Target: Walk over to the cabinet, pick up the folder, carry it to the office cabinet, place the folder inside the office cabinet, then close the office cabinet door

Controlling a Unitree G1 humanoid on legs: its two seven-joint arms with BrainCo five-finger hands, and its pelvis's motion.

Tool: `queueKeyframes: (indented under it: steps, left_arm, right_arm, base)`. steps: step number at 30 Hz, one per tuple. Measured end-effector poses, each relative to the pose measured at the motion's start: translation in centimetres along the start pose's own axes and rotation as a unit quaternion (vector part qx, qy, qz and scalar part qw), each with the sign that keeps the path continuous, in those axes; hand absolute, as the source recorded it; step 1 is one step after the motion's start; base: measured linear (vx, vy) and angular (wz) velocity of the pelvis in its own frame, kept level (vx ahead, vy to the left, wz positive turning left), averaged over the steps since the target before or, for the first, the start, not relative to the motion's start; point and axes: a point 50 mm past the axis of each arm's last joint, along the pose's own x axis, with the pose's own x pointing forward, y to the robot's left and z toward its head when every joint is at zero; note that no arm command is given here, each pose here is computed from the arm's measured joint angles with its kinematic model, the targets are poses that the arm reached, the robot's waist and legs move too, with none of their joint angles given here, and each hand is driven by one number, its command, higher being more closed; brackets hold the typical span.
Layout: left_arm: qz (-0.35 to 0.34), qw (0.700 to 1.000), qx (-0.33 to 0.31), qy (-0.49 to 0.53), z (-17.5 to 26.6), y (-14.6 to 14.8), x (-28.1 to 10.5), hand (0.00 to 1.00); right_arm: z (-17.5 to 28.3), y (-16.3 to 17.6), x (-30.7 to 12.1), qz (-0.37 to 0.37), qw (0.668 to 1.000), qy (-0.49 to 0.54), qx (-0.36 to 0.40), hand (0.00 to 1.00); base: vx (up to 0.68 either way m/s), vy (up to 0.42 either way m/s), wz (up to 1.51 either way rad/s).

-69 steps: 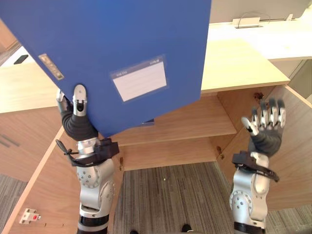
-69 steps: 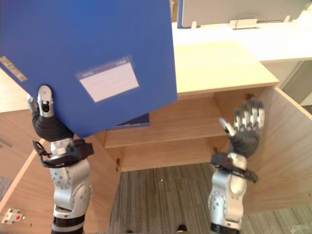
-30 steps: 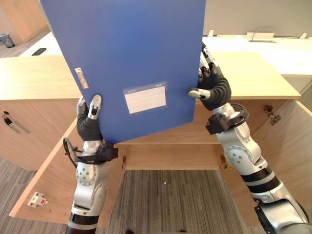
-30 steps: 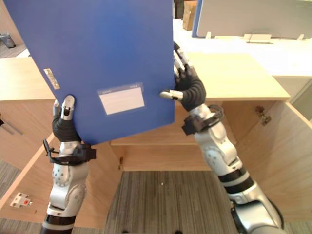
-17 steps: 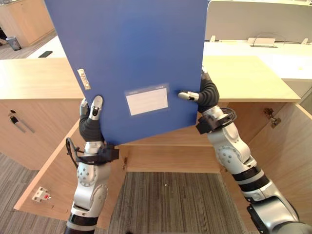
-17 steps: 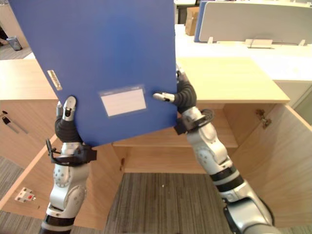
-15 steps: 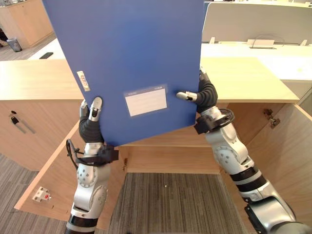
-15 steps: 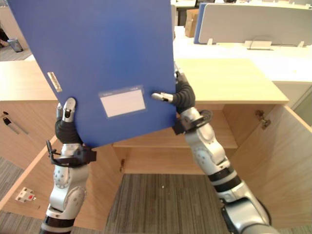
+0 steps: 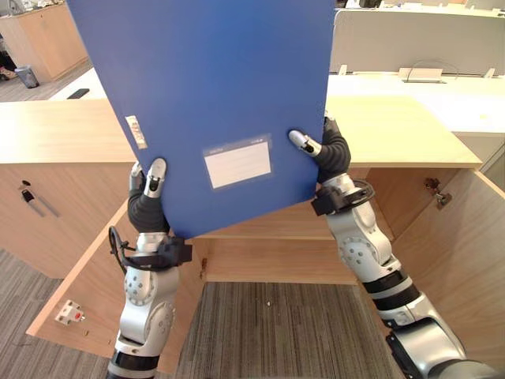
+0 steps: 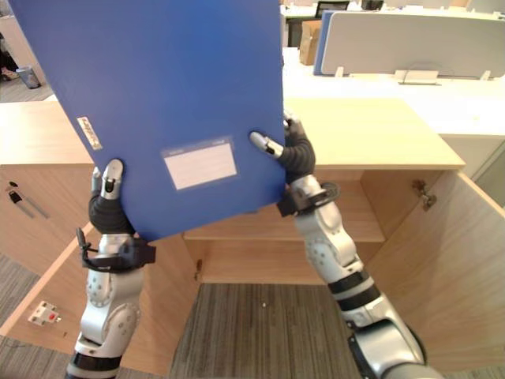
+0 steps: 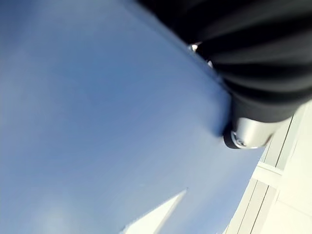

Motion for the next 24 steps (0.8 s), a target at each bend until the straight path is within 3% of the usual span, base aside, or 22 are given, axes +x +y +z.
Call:
queueKeyframes:
  steps: [5, 6, 18, 24]
  left_arm:
    - [-0.013, 1.0, -0.012, 0.002, 0.0, -0.1, 0.0, 1.0]
    - [-0.015, 1.0, -0.015, 0.004, 0.0, -0.1, 0.0, 0.0]
    - [-0.027, 0.995, -0.095, -0.024, 0.7, -0.4, -0.2, 0.0]
    - [-0.006, 0.985, -0.107, 0.133, -4.6, 1.1, -4.3, 0.0]
  right_arm:
    - [0.2, -0.3, -0.3, 0.016, 1.0, 0.011, -0.003, 1.0]
    - [0.2, -0.3, -0.4, 0.02, 1.0, 0.014, -0.006, 1.0]
    - [-2.1, -1.2, -3.3, 0.006, 0.996, 0.087, 0.012, 1.0]
    - [-2.2, -2.4, -5.4, 0.004, 0.986, 0.15, -0.07, 1.0]
  base:
    - [-0.02, 0.003, 0.0]
    - [0.0, 0.0, 0.0]
    - [0.0, 0.0, 0.0]
    - [0.0, 0.0, 0.0]
